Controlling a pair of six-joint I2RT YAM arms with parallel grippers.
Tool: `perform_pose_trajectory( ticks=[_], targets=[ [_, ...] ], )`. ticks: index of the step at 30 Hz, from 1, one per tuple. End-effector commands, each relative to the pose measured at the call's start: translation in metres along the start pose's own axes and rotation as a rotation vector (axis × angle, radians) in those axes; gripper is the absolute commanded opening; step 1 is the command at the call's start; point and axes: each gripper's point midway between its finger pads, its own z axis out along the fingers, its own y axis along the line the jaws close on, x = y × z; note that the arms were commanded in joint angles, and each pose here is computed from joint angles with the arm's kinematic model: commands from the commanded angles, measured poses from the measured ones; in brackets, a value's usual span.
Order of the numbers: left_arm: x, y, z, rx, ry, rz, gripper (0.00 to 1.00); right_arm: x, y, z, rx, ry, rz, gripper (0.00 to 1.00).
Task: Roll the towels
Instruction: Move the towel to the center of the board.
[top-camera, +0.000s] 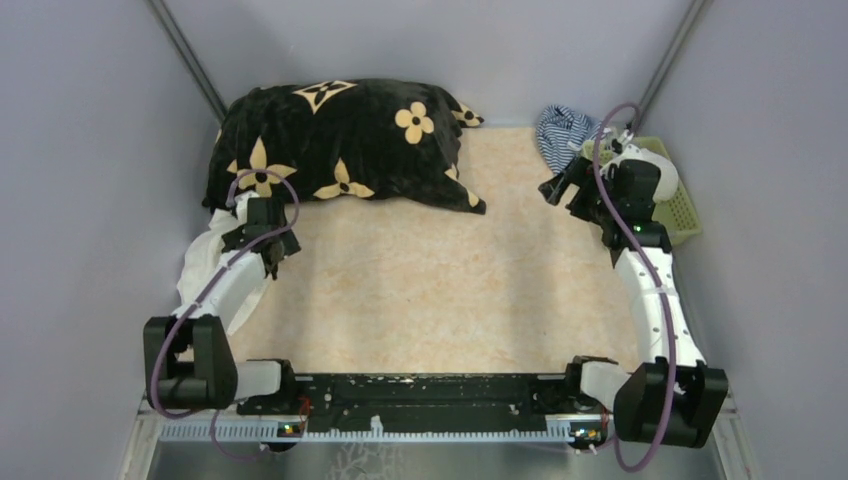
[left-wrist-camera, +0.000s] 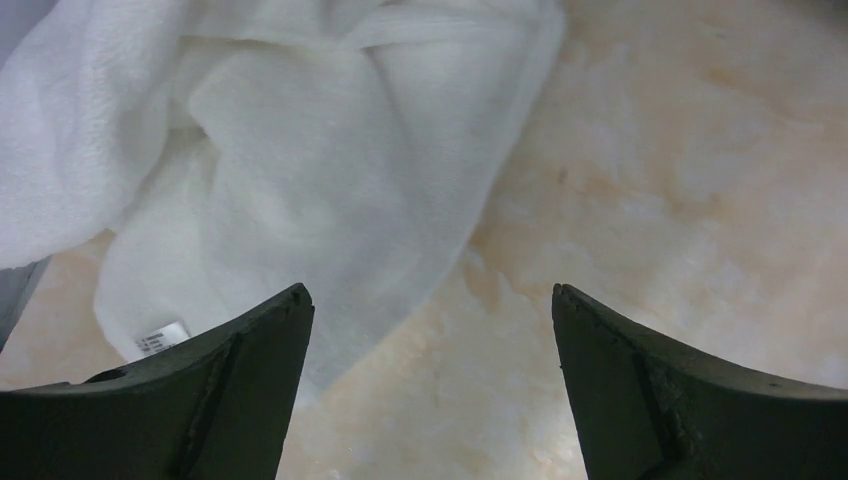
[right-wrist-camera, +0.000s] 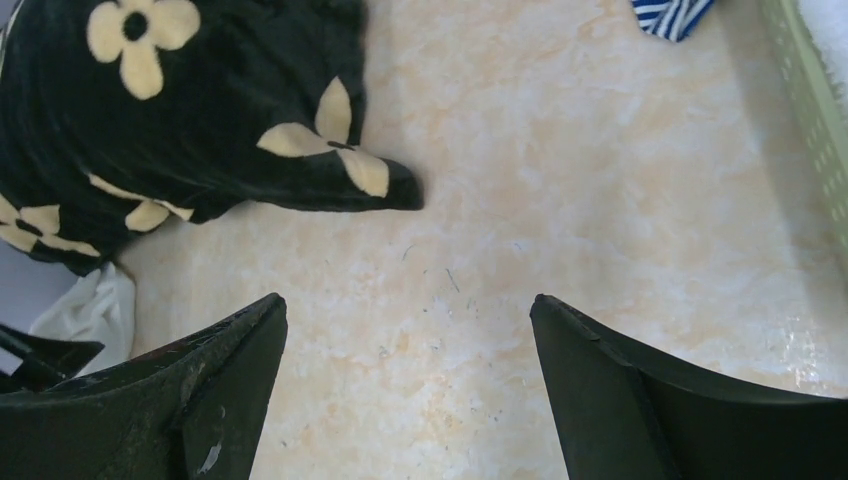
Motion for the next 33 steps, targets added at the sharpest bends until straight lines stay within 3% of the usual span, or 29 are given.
perform_pose_trajectory(
  ticks=[1, 6, 9, 11, 15, 19, 23, 25, 27, 29, 33],
  targets=[
    [-0.005, 0.026, 0.028, -0.105, 0.029, -0.025, 0.94, -0.013, 0.034, -0.015, -0.086, -0.062, -0.134, 0.91],
    [0.024, 0.032, 0.065, -0.124, 0.213, 0.006, 0.88, -0.007, 0.050, -0.018, -0.123, -0.057, -0.185, 0.91],
    [0.048, 0.013, 0.071, -0.029, 0.337, 0.033, 0.70, -0.005, 0.056, -0.021, -0.140, -0.061, -0.217, 0.91],
    [0.065, -0.003, 0.068, 0.057, 0.418, 0.027, 0.50, -0.003, 0.059, -0.024, -0.149, -0.066, -0.237, 0.91],
    [0.096, -0.053, 0.036, 0.260, 0.523, 0.035, 0.23, -0.002, 0.062, -0.027, -0.155, -0.072, -0.259, 0.91],
    [0.121, -0.130, -0.025, 0.507, 0.589, 0.059, 0.14, 0.001, 0.066, -0.026, -0.169, -0.065, -0.274, 0.91],
    [0.130, -0.220, -0.107, 0.797, 0.638, 0.075, 0.18, 0.005, 0.074, -0.023, -0.202, -0.038, -0.281, 0.91],
    [0.128, -0.266, -0.159, 0.940, 0.616, 0.153, 0.27, 0.010, 0.077, -0.020, -0.219, -0.021, -0.288, 0.91],
    [0.120, -0.299, -0.198, 1.034, 0.576, 0.226, 0.42, 0.015, 0.081, -0.018, -0.233, 0.001, -0.293, 0.90],
    [0.106, -0.317, -0.225, 1.095, 0.525, 0.269, 0.55, 0.021, 0.082, -0.014, -0.239, 0.028, -0.297, 0.90],
    [0.076, -0.310, -0.237, 1.117, 0.399, 0.275, 0.67, 0.039, 0.085, -0.008, -0.254, 0.107, -0.294, 0.89]
  ],
)
